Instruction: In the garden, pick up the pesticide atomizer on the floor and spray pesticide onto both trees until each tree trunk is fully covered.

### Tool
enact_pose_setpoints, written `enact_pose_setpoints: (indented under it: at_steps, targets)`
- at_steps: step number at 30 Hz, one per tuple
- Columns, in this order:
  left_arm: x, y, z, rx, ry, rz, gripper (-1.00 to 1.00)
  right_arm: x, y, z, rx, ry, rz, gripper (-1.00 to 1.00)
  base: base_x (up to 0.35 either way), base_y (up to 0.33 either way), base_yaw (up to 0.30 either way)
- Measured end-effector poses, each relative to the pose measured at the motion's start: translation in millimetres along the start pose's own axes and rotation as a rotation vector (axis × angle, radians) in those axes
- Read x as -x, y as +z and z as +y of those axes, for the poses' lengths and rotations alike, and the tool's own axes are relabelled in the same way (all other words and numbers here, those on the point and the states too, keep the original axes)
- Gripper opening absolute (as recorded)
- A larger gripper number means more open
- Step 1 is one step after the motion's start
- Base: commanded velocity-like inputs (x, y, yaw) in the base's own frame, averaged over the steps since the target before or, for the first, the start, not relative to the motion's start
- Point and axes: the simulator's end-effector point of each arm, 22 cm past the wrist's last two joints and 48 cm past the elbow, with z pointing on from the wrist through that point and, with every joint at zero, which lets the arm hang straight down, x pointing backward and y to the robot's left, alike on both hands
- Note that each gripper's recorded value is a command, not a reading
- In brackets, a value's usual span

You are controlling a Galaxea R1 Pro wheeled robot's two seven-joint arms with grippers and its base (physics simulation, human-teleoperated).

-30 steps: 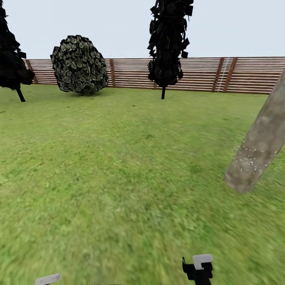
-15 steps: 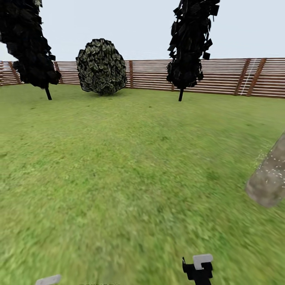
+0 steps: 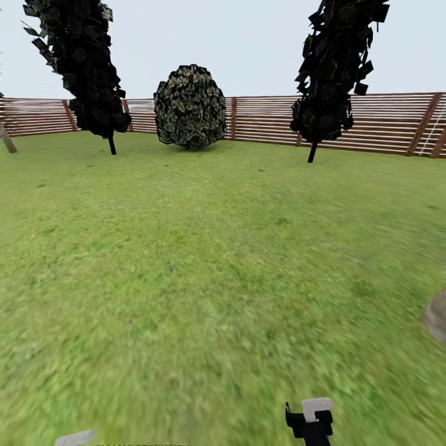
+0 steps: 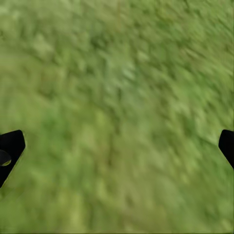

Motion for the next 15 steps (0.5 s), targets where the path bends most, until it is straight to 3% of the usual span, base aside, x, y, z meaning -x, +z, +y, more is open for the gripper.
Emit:
enact_pose_setpoints:
  at_steps: [15]
  targets:
    - [3.6,-0.4,-0.1,-0.001,-0.002,-0.008,-1.0,3.9,-0.3,-1.5,-0.004,0.004,-0.007,1.0,0.0,0.0,0.277]
